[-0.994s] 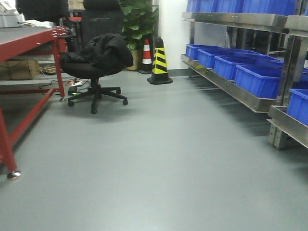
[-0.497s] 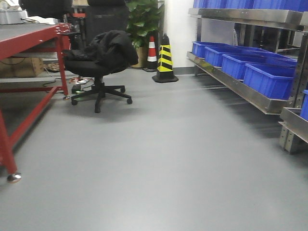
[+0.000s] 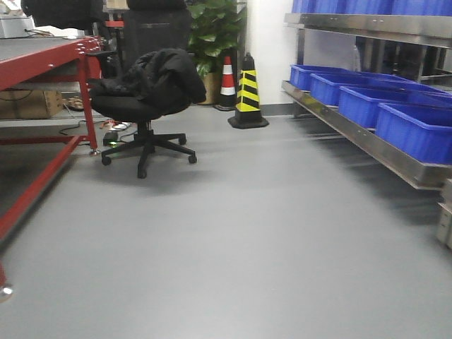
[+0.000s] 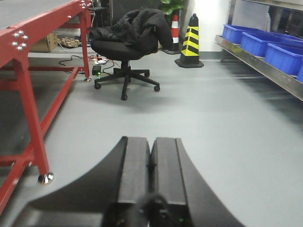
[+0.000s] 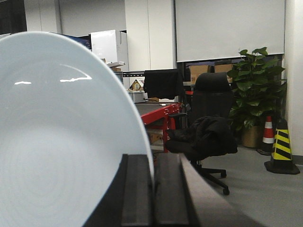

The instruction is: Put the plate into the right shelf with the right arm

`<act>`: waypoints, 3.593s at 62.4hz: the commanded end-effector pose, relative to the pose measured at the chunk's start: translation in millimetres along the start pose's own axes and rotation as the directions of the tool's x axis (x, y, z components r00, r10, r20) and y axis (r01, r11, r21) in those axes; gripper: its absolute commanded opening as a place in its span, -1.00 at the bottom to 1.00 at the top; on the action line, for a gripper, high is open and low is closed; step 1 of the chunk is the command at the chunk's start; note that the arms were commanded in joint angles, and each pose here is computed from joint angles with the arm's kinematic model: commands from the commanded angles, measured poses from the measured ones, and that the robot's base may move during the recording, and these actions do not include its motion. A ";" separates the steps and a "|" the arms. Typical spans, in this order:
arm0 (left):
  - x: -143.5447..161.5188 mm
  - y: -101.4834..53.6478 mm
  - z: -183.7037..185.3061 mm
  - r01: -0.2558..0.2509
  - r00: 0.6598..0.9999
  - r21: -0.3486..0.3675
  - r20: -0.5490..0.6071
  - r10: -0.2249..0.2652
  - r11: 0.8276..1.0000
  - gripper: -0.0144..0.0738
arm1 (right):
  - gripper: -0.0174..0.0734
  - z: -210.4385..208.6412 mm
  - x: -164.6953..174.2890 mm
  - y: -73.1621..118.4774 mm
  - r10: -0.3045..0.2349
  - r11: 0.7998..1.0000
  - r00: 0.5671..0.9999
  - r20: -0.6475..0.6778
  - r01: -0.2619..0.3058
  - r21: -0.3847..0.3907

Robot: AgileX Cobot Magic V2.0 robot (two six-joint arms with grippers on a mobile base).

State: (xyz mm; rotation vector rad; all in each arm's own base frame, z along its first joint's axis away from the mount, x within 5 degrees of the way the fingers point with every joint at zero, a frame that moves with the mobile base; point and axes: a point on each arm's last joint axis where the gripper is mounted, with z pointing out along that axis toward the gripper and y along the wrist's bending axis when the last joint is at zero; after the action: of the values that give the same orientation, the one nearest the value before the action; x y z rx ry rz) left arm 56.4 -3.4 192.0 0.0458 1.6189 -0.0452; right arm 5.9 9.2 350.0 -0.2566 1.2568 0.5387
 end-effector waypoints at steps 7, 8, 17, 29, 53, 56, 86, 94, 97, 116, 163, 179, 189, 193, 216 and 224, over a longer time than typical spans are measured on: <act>-5.4 0.3 -0.4 0.009 0.996 -0.003 0.084 -0.009 1.000 -0.78 | -0.49 1.3 -16.2 -0.2 -0.010 1.000 0.995 0.104 0.008 0.017; -5.4 0.3 -0.4 0.009 0.996 -0.003 0.084 -0.009 1.000 -0.78 | -0.49 1.3 -16.2 -0.2 -0.010 1.000 0.995 0.104 0.008 0.017; -5.4 0.3 -0.4 0.009 0.996 -0.003 0.084 -0.009 1.000 -0.78 | -0.49 1.3 -16.1 -0.2 -0.010 1.000 0.995 0.103 0.008 0.017; -5.4 0.3 -0.4 0.009 0.996 -0.003 0.084 -0.009 1.000 -0.78 | -0.49 1.3 -16.2 -0.2 -0.010 1.000 0.994 0.104 0.008 0.017; -5.4 0.3 -0.4 0.009 0.996 -0.003 0.084 -0.009 1.000 -0.78 | -0.49 1.3 -16.1 -0.2 -0.010 1.000 0.995 0.103 0.008 0.017; -5.4 0.3 -0.4 0.009 0.996 -0.003 0.084 -0.009 1.000 -0.78 | -0.49 1.3 -16.2 -0.2 -0.010 1.000 0.995 0.104 0.008 0.017; -5.4 0.3 -0.4 0.009 0.996 -0.003 0.084 -0.009 1.000 -0.78 | -0.49 1.3 -16.1 -0.2 -0.010 1.000 0.995 0.103 0.008 0.017; -5.4 0.3 -0.4 0.009 0.996 -0.003 0.084 -0.009 1.000 -0.78 | -0.49 1.3 -16.1 -0.2 -0.010 1.000 0.995 0.103 0.008 0.017; -5.4 0.3 -0.4 0.009 0.996 -0.003 0.084 -0.009 1.000 -0.78 | -0.49 1.3 -16.2 -0.2 -0.010 1.000 0.995 0.104 0.008 0.017; -5.4 0.3 -0.4 0.009 0.996 -0.003 0.084 -0.009 1.000 -0.78 | -0.49 1.5 -16.1 -0.2 -0.010 1.000 0.995 0.102 0.008 0.017; -5.4 0.3 -0.4 0.009 0.996 -0.003 0.084 -0.009 1.000 -0.78 | -0.49 1.5 -16.1 -0.2 -0.010 1.000 0.995 0.102 0.008 0.017; -5.4 0.3 -0.4 0.009 0.996 -0.003 0.084 -0.009 1.000 -0.78 | -0.49 1.5 -16.1 -0.2 -0.010 1.000 0.995 0.102 0.008 0.017; -5.4 0.3 -0.4 0.009 0.996 -0.003 0.084 -0.009 1.000 -0.78 | -0.49 1.5 -16.1 -0.2 -0.010 1.000 0.995 0.102 0.008 0.017; -5.4 0.3 -0.4 0.009 0.996 -0.003 0.084 -0.009 1.000 -0.78 | -0.49 1.5 -16.1 -0.2 -0.010 1.000 0.995 0.102 0.008 0.017; -5.4 0.3 -0.4 0.009 0.996 -0.003 0.084 -0.009 1.000 -0.78 | -0.49 1.2 -18.5 -0.5 -0.010 1.000 0.992 0.129 0.008 0.020; -5.4 0.3 -0.4 0.009 0.996 -0.003 0.084 -0.009 1.000 -0.78 | -0.49 1.1 -19.5 -0.7 -0.009 1.000 0.990 0.141 0.006 0.021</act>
State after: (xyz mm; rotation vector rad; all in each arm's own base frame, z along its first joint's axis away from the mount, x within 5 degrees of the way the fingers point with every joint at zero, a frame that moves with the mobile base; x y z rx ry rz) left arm 56.4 -3.4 192.0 0.0458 1.6189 -0.0452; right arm 5.6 8.5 351.9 -0.2474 1.2351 0.5385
